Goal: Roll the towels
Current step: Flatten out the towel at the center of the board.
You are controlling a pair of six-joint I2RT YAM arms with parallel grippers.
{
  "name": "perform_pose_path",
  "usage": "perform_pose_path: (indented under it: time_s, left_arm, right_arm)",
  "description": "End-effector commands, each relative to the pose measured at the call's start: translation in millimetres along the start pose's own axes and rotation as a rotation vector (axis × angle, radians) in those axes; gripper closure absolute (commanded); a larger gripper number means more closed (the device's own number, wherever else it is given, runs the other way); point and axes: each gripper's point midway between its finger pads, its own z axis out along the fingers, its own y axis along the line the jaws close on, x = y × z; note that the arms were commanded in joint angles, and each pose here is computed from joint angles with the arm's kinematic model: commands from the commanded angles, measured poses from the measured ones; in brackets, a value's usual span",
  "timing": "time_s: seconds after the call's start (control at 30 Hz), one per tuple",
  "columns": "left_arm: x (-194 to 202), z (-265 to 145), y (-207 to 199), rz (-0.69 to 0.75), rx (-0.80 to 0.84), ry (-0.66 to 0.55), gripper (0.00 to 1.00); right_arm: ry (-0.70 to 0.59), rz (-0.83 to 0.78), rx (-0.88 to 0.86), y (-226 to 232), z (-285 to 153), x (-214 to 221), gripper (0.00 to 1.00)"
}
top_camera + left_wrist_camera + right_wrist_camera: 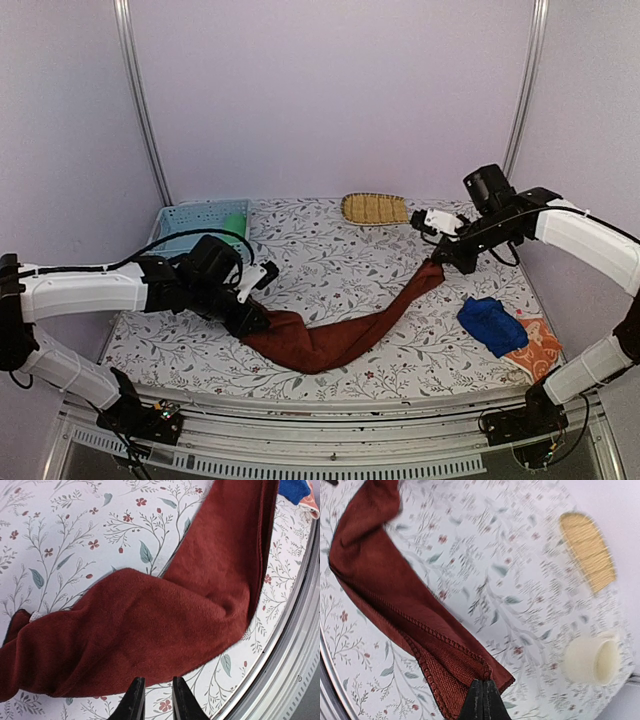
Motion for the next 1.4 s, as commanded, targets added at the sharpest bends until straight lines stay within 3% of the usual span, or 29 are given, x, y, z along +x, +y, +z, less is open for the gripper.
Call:
perform_pose_path:
  time_s: [0.0, 0.2, 0.33, 0.53, 0.7, 0.93, 1.13, 1.37]
  left_arm:
    - [-1, -2, 12, -0.024, -0.042, -0.02, 0.78]
    - [-3, 7, 14, -0.028, -0.047, -0.01, 0.76]
    - [2, 22, 10, -0.023, -0.041, 0.046, 0.74]
    - [13, 34, 32, -0.019, -0.183, 0.14, 0.72]
    - [11, 36, 5, 0.033, -0.03, 0.118, 0.72]
    - [11, 51, -20, 0.109, 0.066, 0.14, 0.75]
    - [15, 65, -16, 0.143, 0.034, 0.177, 0.76]
    - [12, 76, -9, 0.16, 0.0, 0.19, 0.86]
  right_arm:
    - [-0.171, 0.006, 0.17, -26, -64, -46, 0.98]
    - [-0.108, 0.039, 0.108, -7, -36, -16, 0.98]
    - [-0.106, 0.053, 0.166, -14, -38, -8, 0.98]
    - [-0.086, 0.078, 0.189, -21, -34, 1, 0.98]
    - [-0.069, 0.085, 0.171, -18, -26, 8, 0.98]
    - [-0.07, 0.098, 0.154, -20, -19, 6, 0.98]
    - [-0.066, 0.108, 0.137, -19, -14, 7, 0.98]
    - [-0.063, 0.118, 0.122, -16, -9, 10, 0.98]
